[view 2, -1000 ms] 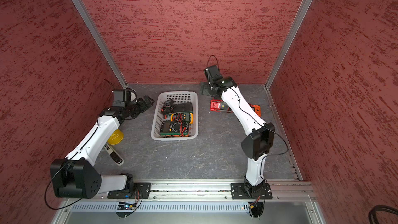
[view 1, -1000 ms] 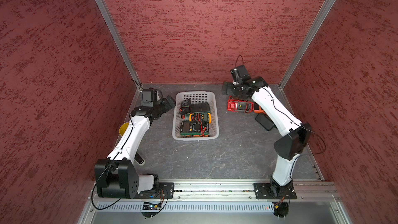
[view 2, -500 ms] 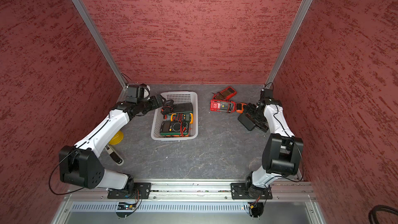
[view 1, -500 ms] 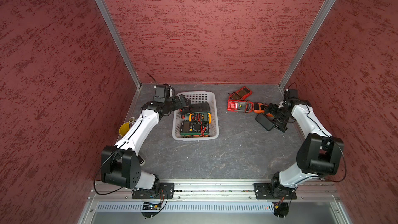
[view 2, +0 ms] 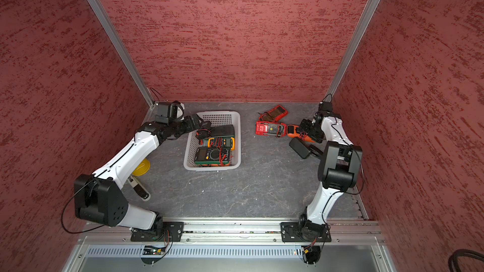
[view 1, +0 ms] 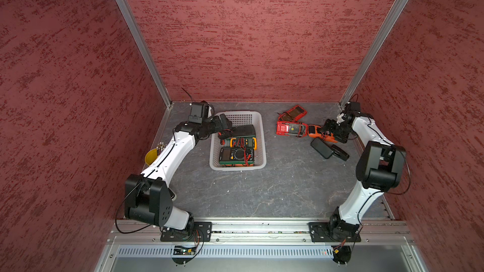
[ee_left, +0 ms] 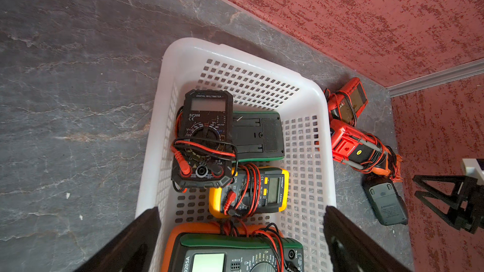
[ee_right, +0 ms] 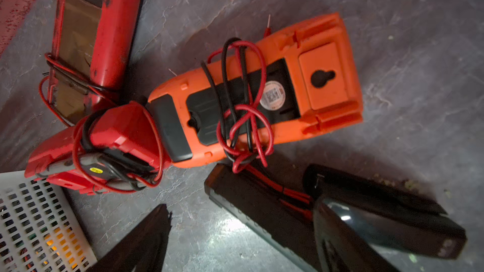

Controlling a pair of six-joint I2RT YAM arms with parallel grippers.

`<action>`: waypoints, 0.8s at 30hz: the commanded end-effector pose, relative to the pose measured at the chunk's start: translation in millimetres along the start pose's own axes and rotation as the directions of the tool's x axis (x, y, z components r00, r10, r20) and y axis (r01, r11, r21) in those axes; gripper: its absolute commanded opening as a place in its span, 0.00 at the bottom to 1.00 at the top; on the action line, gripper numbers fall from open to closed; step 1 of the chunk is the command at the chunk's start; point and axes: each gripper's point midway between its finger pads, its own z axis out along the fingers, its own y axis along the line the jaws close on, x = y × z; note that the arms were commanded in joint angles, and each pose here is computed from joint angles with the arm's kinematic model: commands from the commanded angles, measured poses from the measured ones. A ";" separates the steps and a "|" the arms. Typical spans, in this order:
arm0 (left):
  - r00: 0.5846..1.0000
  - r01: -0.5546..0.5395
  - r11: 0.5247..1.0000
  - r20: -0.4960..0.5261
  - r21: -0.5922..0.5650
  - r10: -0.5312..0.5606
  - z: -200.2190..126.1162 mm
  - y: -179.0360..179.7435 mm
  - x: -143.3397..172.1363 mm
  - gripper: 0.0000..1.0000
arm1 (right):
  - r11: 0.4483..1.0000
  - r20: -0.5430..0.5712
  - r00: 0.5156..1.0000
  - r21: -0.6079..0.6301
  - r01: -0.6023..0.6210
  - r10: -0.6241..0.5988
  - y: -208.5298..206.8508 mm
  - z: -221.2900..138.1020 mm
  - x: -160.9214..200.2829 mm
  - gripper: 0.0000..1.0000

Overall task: Put the multimeter into the basket
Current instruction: Adjust the multimeter at the center of the board.

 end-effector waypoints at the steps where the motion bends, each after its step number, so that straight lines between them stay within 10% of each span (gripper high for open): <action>1: 1.000 -0.012 1.000 0.010 -0.014 0.013 -0.2 -2.4 -5.5 1.00 | 1.000 -0.007 1.000 -0.002 0.020 -0.020 -1.6 8.2 -4.7 0.87; 24: 1.000 -0.010 0.999 0.005 -0.037 0.010 1.8 3.5 -3.3 1.00 | 0.976 -0.085 0.995 -0.207 -0.062 0.045 28.2 16.3 39.5 0.73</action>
